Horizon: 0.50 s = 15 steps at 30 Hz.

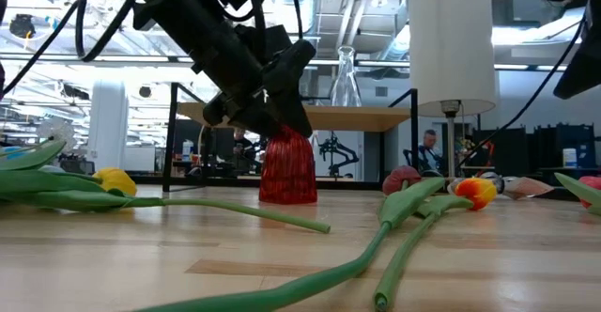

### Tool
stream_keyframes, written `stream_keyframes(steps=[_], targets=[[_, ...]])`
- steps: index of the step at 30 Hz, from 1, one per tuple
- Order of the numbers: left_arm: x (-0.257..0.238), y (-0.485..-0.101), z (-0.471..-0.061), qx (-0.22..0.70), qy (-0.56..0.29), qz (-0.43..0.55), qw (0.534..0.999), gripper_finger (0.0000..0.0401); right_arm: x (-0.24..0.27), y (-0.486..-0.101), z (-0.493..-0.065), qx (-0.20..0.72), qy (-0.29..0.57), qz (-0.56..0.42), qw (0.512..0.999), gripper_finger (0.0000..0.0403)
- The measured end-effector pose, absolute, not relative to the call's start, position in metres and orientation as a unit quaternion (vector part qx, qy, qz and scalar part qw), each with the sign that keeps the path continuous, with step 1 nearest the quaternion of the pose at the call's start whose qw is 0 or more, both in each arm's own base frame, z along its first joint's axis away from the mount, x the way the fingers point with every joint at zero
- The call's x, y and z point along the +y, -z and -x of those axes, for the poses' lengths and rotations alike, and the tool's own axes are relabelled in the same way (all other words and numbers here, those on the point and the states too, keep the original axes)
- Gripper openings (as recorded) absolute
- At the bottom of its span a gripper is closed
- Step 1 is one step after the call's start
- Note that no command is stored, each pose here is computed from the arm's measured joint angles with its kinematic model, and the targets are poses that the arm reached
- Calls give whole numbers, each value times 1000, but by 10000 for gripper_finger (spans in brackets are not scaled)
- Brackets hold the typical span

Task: Pick and place flowers into a vace then onto a shelf
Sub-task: Put the red vase on the shelf

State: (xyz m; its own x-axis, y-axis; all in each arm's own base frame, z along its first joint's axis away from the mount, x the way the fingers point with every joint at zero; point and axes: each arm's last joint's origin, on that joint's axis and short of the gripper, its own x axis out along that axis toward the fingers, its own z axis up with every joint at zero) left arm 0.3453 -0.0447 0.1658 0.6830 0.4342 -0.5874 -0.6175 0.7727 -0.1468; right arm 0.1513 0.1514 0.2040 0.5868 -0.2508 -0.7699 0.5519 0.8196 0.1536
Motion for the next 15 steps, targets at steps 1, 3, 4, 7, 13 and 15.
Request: stream_keyframes(steps=[1,3,4,7,13,15], targets=[[-45,-166,-345,270,-293,168,902,208,151,-204,-151,391,231,-192,870,0],[-45,-166,-345,269,-294,171,901,208,151,-204,-151,391,231,-192,870,0],[-45,-166,-345,269,-295,172,901,207,151,-204,-151,391,231,-192,870,0],[-45,-166,-345,268,-295,173,901,194,151,-204,-151,390,231,-191,871,0],[-45,-167,-346,264,-296,177,901,135,151,-204,-152,380,235,-188,874,0],[-45,-167,-346,265,-294,179,901,131,151,-204,-152,380,235,-188,874,0]])
